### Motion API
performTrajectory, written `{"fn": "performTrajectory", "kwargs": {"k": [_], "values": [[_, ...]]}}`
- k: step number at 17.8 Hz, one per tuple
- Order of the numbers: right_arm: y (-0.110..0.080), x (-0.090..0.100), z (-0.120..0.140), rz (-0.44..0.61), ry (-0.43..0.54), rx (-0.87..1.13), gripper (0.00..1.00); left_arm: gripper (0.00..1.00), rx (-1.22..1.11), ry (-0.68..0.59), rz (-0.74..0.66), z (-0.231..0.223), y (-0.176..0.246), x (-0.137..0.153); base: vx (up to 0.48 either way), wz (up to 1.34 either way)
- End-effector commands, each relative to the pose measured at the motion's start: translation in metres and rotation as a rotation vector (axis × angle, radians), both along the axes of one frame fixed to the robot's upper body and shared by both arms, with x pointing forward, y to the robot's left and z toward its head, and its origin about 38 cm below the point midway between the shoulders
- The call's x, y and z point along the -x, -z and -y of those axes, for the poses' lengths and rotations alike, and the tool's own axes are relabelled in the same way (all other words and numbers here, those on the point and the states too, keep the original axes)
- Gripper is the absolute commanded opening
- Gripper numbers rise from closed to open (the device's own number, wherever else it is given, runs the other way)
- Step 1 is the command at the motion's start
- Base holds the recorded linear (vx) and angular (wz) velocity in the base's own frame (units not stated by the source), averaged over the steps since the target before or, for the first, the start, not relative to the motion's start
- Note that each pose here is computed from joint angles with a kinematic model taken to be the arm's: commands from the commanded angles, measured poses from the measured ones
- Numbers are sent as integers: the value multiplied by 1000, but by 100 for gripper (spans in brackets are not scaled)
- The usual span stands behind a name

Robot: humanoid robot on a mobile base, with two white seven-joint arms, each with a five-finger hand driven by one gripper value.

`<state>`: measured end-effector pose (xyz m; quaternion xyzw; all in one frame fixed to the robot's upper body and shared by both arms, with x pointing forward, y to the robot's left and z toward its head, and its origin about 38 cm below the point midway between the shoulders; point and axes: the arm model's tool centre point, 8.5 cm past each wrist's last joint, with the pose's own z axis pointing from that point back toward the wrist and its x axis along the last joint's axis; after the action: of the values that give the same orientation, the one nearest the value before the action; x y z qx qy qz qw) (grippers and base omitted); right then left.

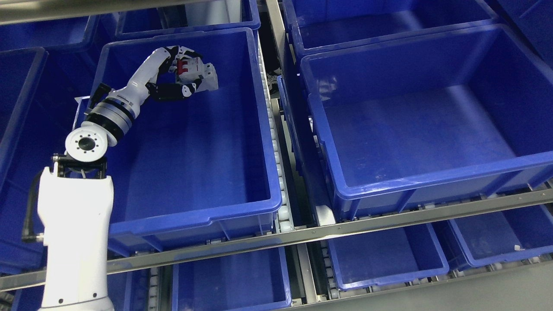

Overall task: Place circuit breaker on shelf
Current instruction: 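Open the left hand to release the breaker and withdraw it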

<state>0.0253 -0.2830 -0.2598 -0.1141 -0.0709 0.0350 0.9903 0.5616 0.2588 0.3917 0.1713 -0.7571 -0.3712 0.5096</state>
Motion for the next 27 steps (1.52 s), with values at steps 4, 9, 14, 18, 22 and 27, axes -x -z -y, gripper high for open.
{"fn": "performTrajectory", "kwargs": {"k": [4, 9, 14, 18, 22, 27], "values": [[0, 6, 10, -66, -14, 21, 100, 14, -220, -134, -276, -39, 63, -38, 9, -23], [0, 6, 10, -66, -14, 21, 100, 28, -218, -140, -283, -38, 67, -39, 0, 0], [0, 6, 10, -66, -14, 21, 100, 66, -200, -164, -228, -38, 48, -43, 0, 0], [0, 7, 10, -68, -14, 21, 100, 89, -180, -179, -179, -40, 29, -43, 0, 0], [0, 6, 10, -66, -14, 21, 100, 99, -115, -194, -29, -45, -34, -38, 0, 0], [0, 6, 10, -66, -14, 21, 100, 100, 612, -160, 280, -54, -103, -9, -12, 13]]}}
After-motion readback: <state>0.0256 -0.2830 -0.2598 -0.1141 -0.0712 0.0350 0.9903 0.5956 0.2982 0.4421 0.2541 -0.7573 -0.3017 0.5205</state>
